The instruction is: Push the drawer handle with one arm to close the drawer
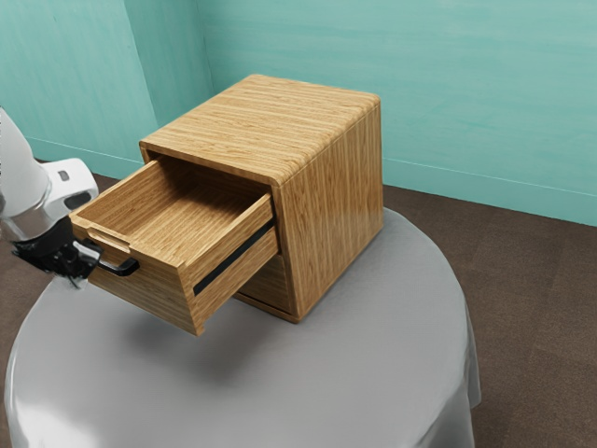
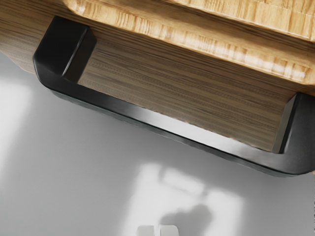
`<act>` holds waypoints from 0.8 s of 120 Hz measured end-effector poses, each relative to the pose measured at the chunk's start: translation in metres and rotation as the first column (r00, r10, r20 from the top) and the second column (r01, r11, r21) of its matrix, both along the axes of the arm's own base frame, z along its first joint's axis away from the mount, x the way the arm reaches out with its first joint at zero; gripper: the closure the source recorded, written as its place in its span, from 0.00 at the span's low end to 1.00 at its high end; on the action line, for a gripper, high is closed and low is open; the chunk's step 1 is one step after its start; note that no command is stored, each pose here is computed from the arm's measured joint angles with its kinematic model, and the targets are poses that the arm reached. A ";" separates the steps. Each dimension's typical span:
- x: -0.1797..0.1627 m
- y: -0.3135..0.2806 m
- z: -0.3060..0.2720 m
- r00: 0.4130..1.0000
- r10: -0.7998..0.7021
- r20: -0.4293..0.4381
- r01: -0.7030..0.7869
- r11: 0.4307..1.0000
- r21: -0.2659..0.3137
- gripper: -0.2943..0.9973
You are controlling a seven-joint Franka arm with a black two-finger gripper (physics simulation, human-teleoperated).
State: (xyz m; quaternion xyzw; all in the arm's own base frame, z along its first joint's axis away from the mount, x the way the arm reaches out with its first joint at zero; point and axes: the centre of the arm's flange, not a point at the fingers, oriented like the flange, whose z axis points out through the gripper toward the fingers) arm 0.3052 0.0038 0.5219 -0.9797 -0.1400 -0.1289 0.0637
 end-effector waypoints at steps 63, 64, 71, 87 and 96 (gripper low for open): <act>0.057 0.001 -0.024 0.997 -0.081 0.008 0.081 0.997 0.005 0.83; 0.059 0.001 -0.024 0.997 -0.082 0.007 0.082 0.997 0.005 0.83; 0.072 0.001 -0.027 0.996 -0.091 -0.002 0.091 0.996 0.003 0.83; 0.093 0.001 -0.024 0.993 -0.114 -0.001 0.114 0.993 0.007 0.84; 0.102 0.001 -0.021 0.992 -0.127 0.003 0.127 0.992 0.011 0.84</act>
